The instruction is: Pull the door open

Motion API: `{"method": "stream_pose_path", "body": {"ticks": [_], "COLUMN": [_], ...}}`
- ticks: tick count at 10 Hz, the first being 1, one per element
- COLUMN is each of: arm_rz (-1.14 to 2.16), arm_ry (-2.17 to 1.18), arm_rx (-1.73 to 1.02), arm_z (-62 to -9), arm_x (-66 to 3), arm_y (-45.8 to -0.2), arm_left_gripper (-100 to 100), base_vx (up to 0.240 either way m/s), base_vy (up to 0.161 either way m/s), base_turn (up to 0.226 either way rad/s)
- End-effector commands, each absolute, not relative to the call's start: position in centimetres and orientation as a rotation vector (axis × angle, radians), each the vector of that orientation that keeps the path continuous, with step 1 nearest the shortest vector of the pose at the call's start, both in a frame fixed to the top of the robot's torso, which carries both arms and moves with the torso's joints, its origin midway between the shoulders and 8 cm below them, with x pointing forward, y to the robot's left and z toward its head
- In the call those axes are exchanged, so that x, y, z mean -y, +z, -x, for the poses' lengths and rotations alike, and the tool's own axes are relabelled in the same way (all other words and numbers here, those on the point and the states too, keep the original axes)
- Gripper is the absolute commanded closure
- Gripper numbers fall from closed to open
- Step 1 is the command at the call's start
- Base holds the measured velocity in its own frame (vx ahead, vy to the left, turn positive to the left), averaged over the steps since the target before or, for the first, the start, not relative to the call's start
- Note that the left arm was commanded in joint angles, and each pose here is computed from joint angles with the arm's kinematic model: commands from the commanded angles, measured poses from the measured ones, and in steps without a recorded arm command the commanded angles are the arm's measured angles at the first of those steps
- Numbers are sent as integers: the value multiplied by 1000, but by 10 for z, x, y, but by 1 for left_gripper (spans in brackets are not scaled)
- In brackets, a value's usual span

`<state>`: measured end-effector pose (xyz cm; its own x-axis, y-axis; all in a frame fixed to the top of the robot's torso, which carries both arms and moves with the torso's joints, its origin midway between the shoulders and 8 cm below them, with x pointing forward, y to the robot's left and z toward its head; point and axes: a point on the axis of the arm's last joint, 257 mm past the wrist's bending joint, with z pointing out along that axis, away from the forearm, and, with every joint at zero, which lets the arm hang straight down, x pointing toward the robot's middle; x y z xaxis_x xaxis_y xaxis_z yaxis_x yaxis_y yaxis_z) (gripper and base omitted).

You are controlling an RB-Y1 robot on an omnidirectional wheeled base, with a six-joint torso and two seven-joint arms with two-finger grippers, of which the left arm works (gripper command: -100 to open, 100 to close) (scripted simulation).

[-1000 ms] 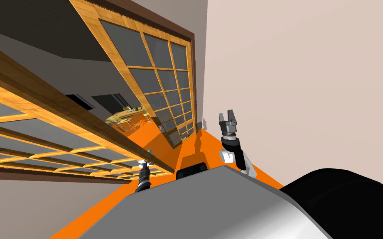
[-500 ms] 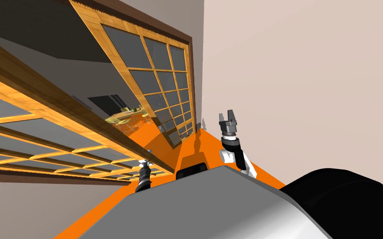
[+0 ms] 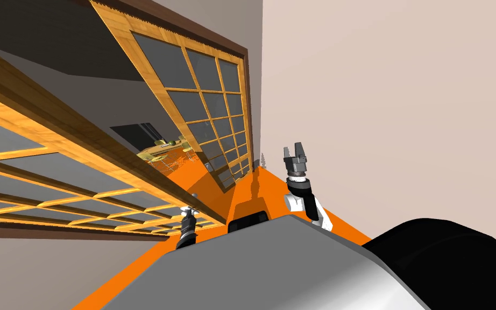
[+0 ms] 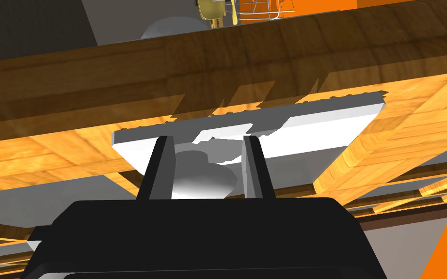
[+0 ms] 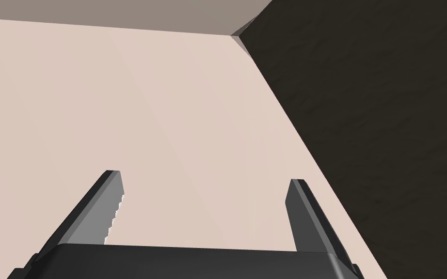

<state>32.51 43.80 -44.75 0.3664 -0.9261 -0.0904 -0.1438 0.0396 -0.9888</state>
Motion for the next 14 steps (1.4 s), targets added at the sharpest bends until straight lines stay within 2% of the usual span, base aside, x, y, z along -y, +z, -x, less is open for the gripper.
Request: {"method": "stream_pose_path", "body": {"ticks": [1,7,8,14], "arm_rz": [1433,1433,1428,1483], "arm_ry": [-758,-758,-841,-951], "arm_rx": [-1033,-1033,-1025,-953], "arm_z": [-310,-310,-324,-332], "arm_x": [-468,-468,-438,-435], "arm_y": [-450,-450,-443,-438], "arm_left_gripper": [100,100,100,100], "base_vx": [-11,6,-31,-51], "base_vy": [-9,3,-11,22], "base_turn": [10,0,-74,-59]}}
